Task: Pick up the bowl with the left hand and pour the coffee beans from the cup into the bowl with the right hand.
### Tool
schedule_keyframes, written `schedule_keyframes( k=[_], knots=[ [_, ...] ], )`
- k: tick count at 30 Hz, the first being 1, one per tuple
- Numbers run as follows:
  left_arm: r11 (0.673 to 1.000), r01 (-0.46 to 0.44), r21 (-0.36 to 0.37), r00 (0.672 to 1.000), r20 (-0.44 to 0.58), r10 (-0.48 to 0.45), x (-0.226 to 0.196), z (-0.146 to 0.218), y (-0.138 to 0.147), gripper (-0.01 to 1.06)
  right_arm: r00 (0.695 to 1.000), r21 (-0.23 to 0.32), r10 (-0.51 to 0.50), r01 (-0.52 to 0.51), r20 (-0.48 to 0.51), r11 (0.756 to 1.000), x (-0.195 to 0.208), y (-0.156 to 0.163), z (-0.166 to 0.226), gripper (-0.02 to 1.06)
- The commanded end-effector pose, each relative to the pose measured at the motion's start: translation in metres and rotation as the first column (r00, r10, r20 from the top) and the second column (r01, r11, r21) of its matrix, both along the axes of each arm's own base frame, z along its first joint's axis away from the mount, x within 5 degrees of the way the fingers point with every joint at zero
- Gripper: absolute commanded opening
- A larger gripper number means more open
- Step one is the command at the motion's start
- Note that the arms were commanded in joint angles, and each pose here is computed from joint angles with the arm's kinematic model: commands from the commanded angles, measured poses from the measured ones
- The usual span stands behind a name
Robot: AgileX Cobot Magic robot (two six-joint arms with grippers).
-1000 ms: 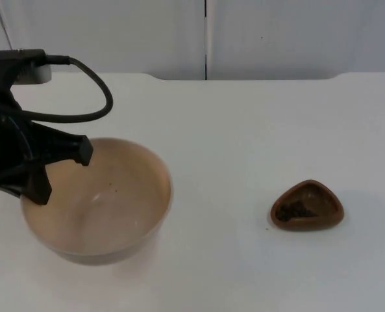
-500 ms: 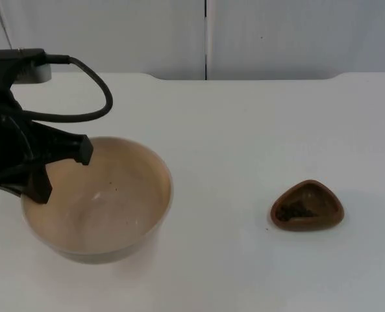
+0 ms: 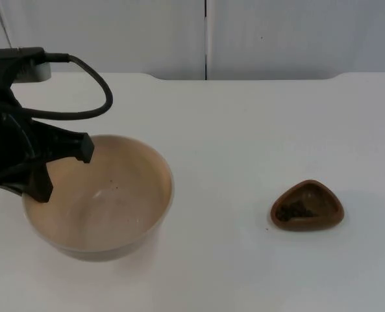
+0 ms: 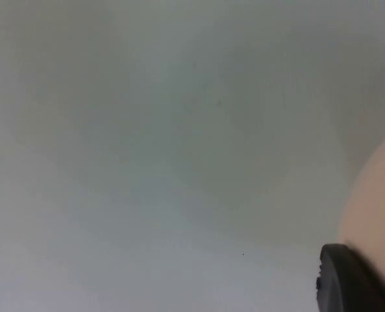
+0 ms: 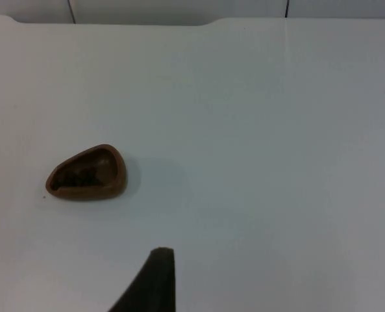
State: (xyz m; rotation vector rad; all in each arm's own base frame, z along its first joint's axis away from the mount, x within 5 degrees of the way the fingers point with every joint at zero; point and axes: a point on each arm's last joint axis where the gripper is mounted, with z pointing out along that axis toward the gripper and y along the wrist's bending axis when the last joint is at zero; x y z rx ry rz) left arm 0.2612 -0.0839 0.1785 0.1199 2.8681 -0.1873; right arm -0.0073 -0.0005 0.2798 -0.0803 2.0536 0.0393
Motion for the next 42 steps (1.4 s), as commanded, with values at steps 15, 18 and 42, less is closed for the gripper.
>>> schedule_keyframes(
  k=[15, 18, 42],
  knots=[
    [0.993, -0.111, -0.035, 0.994, -0.013, 0.111, 0.000, 0.003, 0.000, 0.00, 1.000, -0.007, -0.003, 0.003, 0.011, 1.000, 0.000, 0.000, 0.001, 1.05],
    [0.993, -0.111, -0.035, 0.994, -0.013, 0.111, 0.000, 0.003, 0.000, 0.00, 1.000, -0.007, -0.003, 0.003, 0.011, 1.000, 0.000, 0.000, 0.001, 1.05],
    [0.993, -0.114, -0.039, 0.993, -0.010, 0.114, 0.001, 0.003, 0.000, 0.00, 0.982, 0.013, 0.001, -0.003, 0.190, 1.000, -0.004, 0.001, 0.033, 1.05]
  ],
)
